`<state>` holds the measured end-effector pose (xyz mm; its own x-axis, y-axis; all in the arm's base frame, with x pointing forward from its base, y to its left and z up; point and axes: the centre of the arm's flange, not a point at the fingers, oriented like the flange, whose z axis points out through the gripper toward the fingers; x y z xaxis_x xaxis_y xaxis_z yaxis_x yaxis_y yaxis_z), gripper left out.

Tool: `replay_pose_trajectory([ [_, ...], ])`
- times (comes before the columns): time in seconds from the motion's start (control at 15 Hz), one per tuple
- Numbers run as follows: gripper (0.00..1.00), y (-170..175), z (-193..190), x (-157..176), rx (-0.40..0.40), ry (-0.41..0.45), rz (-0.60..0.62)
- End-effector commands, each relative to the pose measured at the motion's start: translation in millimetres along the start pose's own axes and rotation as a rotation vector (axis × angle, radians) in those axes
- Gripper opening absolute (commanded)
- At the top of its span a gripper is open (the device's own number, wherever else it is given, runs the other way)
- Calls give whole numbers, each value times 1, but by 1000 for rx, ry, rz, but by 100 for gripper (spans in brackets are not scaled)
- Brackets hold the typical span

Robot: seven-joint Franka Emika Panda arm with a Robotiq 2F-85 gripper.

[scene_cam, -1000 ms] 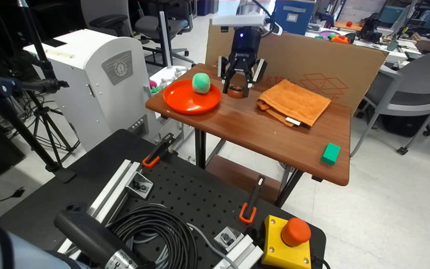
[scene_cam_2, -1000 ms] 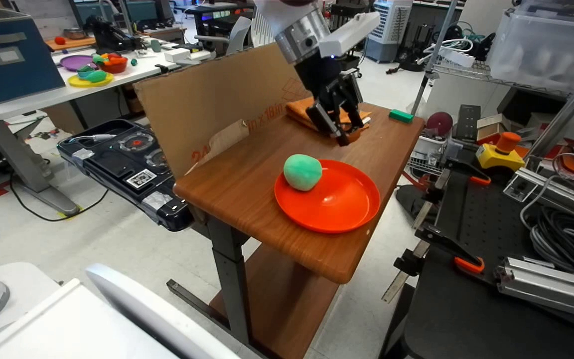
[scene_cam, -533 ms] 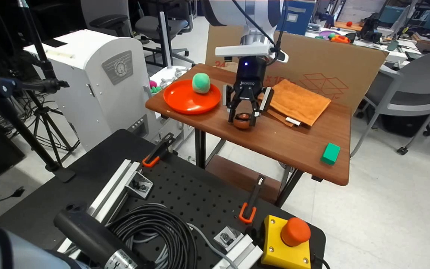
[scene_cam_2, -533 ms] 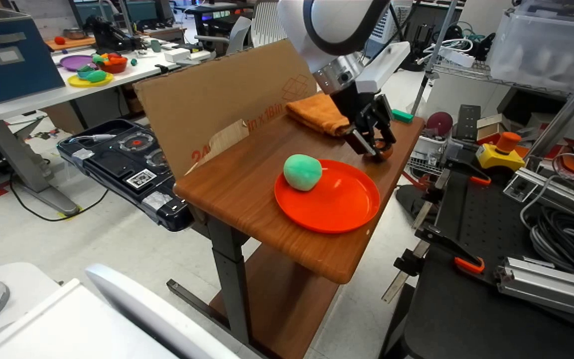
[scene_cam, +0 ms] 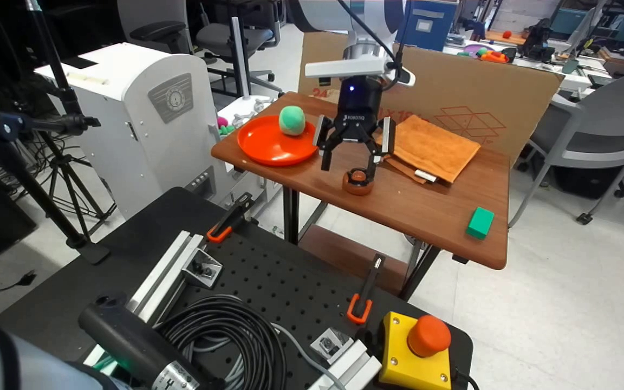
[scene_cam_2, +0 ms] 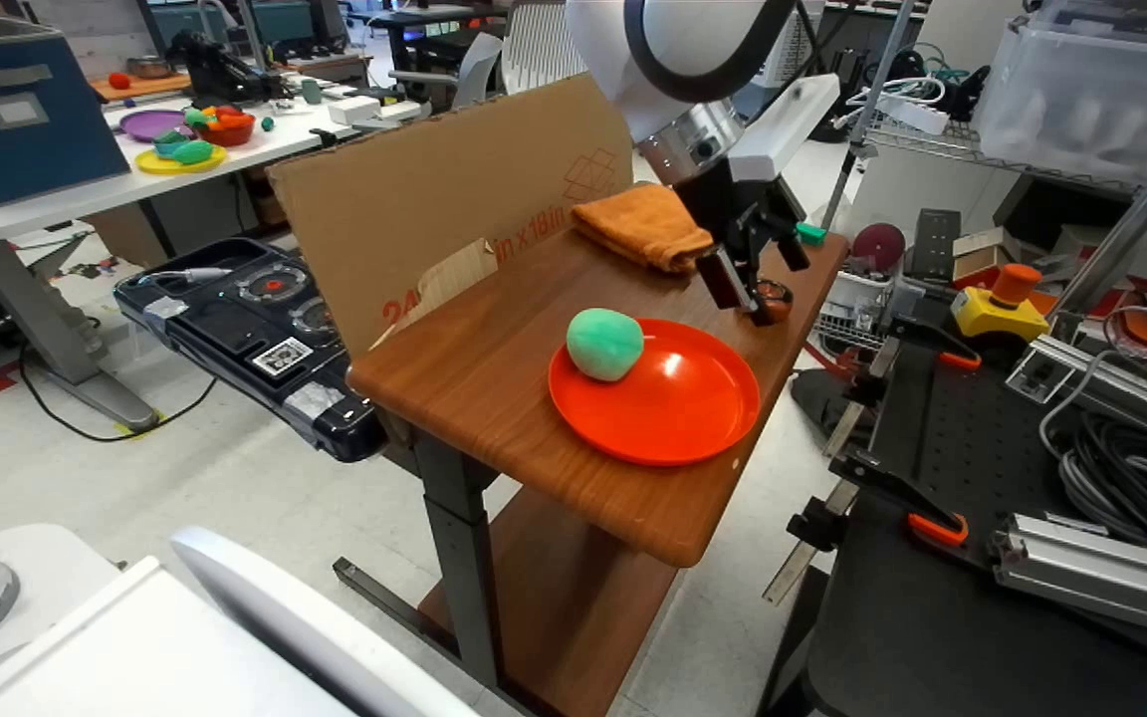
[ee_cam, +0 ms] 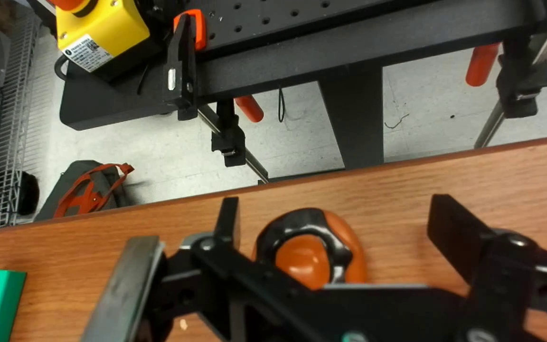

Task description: Move the orange and black object forward

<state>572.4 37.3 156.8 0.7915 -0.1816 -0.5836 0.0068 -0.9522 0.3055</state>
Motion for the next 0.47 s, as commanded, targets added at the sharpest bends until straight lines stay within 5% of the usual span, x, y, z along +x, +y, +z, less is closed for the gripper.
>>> replay_pose_trajectory([
  [0.0, 100, -11, -42, -78, 32, 143, -58],
  [0.13, 100, -17, -71, -109, 71, 218, -72],
  [0.2, 100, -20, -55, -60, 33, 143, -58],
  [0.4, 100, -21, -69, -76, 36, 167, -63],
])
